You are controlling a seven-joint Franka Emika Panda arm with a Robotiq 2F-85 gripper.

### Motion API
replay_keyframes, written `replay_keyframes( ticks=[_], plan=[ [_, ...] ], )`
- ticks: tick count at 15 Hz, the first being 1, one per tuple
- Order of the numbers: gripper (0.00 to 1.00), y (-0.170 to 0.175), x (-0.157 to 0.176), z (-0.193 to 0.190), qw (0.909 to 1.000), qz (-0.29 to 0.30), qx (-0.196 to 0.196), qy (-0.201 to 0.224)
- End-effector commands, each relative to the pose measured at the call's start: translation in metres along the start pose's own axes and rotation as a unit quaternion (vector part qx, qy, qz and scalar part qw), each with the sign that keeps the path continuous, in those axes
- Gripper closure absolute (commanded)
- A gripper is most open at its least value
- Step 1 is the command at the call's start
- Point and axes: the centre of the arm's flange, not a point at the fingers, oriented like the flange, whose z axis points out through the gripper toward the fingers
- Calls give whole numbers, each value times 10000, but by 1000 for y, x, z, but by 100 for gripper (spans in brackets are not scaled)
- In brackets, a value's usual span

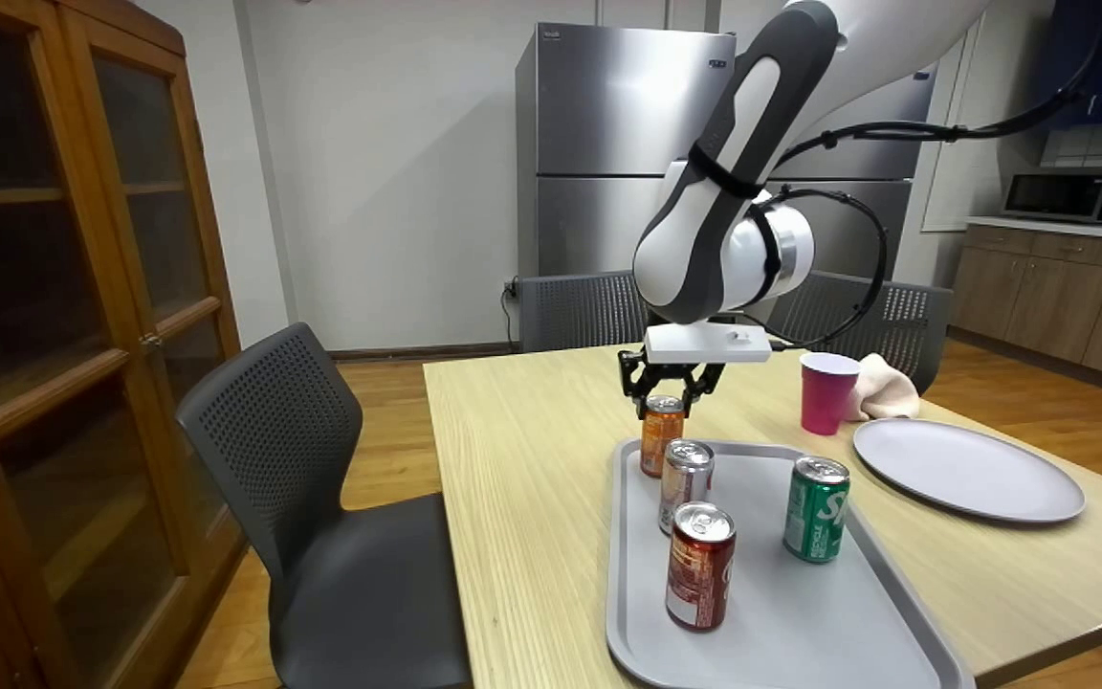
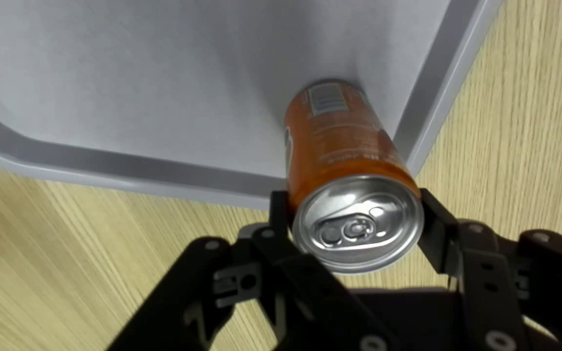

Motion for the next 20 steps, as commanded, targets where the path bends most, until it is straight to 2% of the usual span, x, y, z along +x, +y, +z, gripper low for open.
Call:
replay_keyframes(
  ticks=[1, 9, 14, 20],
  plan=[
    [62, -3, 9, -14, 10000, 56, 11, -30],
    [62, 20, 17, -57, 9996, 270, 22, 86],
    [62, 58, 20, -85, 9987, 492, -14, 142],
    [62, 114, 15, -99, 9967, 806, -72, 104]
  ],
)
